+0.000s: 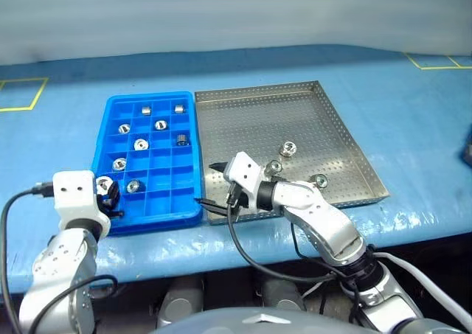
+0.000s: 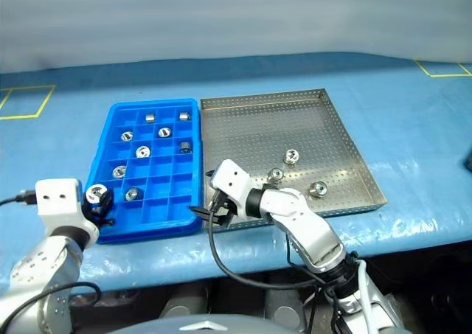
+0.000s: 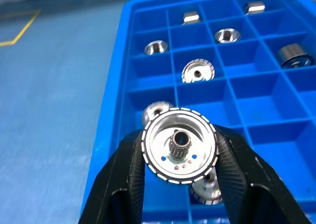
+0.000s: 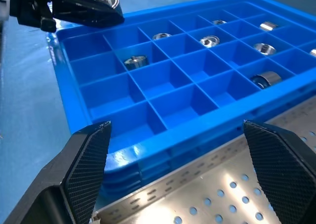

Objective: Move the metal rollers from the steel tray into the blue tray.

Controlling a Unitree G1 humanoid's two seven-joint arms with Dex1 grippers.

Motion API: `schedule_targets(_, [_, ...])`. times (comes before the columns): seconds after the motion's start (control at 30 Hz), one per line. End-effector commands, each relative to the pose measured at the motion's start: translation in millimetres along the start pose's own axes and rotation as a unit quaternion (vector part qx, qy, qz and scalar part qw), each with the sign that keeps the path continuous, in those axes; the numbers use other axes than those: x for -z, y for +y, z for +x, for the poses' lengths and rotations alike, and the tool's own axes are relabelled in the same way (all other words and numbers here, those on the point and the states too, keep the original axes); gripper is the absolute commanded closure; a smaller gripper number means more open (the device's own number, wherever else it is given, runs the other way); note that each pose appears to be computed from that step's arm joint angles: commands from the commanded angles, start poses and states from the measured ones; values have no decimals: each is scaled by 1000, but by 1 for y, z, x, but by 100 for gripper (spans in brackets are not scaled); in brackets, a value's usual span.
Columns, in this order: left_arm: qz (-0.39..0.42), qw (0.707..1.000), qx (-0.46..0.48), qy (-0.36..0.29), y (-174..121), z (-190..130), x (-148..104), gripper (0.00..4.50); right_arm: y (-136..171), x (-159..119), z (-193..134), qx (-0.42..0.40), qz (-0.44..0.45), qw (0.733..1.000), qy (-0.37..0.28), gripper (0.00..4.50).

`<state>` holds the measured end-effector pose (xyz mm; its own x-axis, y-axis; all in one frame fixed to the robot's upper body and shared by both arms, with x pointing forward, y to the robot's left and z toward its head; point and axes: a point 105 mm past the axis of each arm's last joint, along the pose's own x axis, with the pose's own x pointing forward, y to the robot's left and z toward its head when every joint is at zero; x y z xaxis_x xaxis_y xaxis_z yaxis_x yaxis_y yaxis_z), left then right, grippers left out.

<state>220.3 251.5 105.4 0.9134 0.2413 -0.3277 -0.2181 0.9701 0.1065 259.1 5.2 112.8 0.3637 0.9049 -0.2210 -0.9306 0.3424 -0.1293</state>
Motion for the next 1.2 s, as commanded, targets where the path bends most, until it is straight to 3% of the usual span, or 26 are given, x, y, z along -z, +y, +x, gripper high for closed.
schedule_targets(0.03, [-4, 999, -34, -15, 8, -11, -4, 280, 3, -12, 4, -20, -17, 999, -24, 0])
schedule_targets(0.33, [-32, 998, -33, 42, 5, -13, 26, 280, 11, -12, 7, -47, -16, 998, -30, 0])
schedule_targets(0.47, [-32, 999, -15, 38, 0, -10, 22, 144, 8, -11, 3, -32, -11, 999, -29, 0])
schedule_targets(0.6, [-39, 997, 55, -47, -18, -4, -21, 11, 1, -6, -8, 2, -1, 1000, -22, 0])
schedule_targets(0.87, [47, 963, 242, -104, -78, 26, -70, 5, -19, 7, -37, 92, 17, 996, 0, 0])
schedule_targets(1.2, [106, 906, 398, -97, -179, 67, -76, 5, -29, 23, -71, 191, 35, 981, 29, 0])
